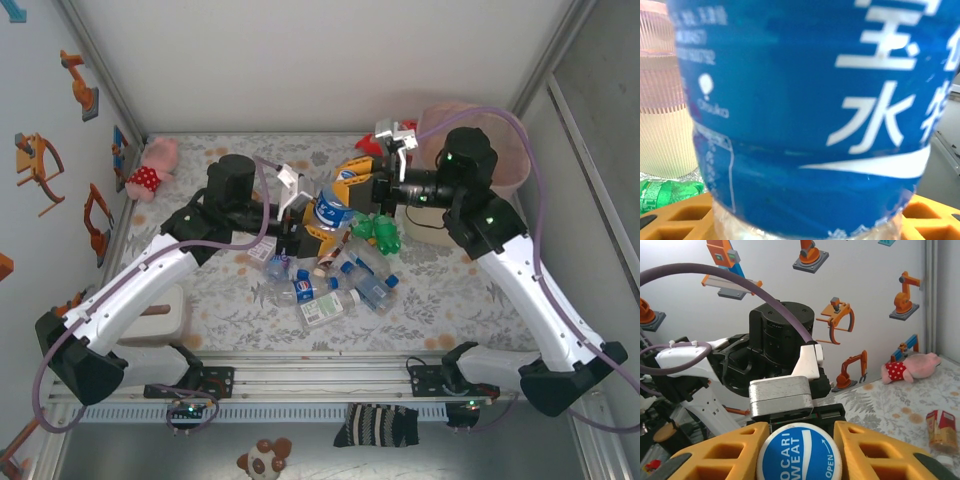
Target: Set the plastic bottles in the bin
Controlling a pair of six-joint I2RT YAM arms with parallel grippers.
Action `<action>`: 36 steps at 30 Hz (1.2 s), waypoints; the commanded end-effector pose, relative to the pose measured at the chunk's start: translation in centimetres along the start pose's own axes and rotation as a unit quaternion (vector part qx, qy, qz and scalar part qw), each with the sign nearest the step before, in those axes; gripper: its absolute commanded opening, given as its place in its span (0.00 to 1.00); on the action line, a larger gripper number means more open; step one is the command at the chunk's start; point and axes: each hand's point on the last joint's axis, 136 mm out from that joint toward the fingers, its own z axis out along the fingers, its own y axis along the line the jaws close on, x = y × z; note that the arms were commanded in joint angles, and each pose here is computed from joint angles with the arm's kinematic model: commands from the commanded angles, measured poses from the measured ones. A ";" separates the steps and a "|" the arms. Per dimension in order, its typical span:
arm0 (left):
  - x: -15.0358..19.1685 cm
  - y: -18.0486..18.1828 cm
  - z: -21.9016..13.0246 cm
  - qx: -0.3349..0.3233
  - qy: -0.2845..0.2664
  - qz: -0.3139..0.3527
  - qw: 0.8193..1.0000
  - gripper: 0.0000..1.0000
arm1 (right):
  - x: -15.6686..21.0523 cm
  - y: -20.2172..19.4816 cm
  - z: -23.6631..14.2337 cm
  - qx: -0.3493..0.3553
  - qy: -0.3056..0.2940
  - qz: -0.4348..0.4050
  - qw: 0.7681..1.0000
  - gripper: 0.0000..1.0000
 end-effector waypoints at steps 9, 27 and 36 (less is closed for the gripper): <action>-1.8 -0.6 -0.4 0.003 -0.024 0.029 0.999 0.69 | -1.4 1.6 -0.8 -0.004 -0.021 -0.020 1.000 0.14; -0.6 1.2 -3.0 -0.128 -0.032 0.045 0.990 0.82 | -6.0 -12.3 -11.7 0.379 -0.133 0.083 0.912 0.13; 0.2 1.4 -3.5 -0.143 -0.028 0.037 0.989 0.83 | -6.0 -20.8 -23.9 0.563 -0.266 0.193 0.758 0.12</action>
